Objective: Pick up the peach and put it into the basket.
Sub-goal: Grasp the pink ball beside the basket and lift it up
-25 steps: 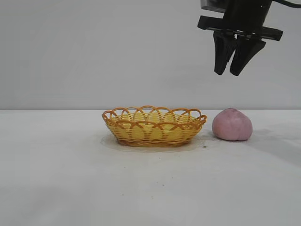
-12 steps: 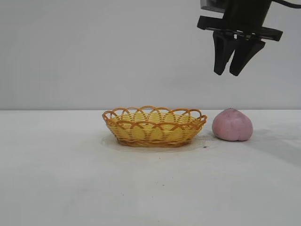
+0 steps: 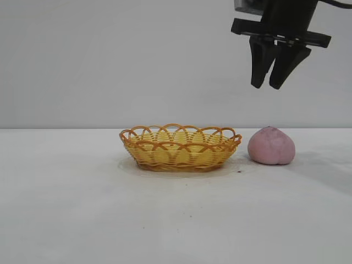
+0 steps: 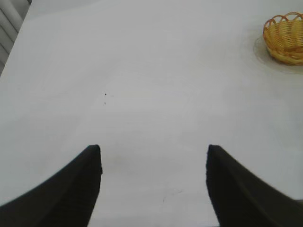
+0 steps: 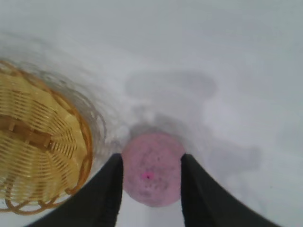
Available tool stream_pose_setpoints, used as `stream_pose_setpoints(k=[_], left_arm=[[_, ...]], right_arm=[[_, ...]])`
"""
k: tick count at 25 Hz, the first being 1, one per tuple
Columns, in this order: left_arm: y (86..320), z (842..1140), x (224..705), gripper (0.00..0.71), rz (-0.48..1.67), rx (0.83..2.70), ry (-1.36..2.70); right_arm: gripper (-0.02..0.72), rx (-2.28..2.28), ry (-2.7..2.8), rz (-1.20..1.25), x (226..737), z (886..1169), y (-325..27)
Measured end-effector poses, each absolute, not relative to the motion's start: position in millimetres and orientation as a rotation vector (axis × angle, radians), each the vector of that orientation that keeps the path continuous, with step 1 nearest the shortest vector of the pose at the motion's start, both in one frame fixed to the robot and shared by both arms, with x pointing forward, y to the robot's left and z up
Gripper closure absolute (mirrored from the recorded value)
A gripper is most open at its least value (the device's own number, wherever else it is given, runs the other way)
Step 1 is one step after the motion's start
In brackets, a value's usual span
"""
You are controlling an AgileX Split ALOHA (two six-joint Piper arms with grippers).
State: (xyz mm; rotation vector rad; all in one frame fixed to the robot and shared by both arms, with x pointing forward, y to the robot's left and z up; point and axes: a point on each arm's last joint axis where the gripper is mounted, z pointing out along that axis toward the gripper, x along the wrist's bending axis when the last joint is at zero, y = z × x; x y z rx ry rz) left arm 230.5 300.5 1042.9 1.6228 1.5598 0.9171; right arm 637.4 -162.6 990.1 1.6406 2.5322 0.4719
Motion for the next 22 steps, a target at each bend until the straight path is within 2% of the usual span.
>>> stream_pose_setpoints(k=[9, 12, 14, 22], left_arm=[[298, 1043, 230, 0.255, 0.882, 1.615, 1.545], [297, 1043, 230, 0.255, 0.871, 1.613, 1.542], [297, 1043, 230, 0.255, 0.869, 1.613, 1.541], [297, 1043, 230, 0.255, 0.869, 1.613, 1.541]], right_arm=[[0.463, 1.725, 2.618, 0.269, 643, 933, -162], [0.626, 1.677, 2.612, 0.173, 644, 924, -165], [0.703, 1.645, 2.591, 0.173, 644, 933, -165], [0.703, 1.475, 2.547, 0.497, 625, 1009, -138]])
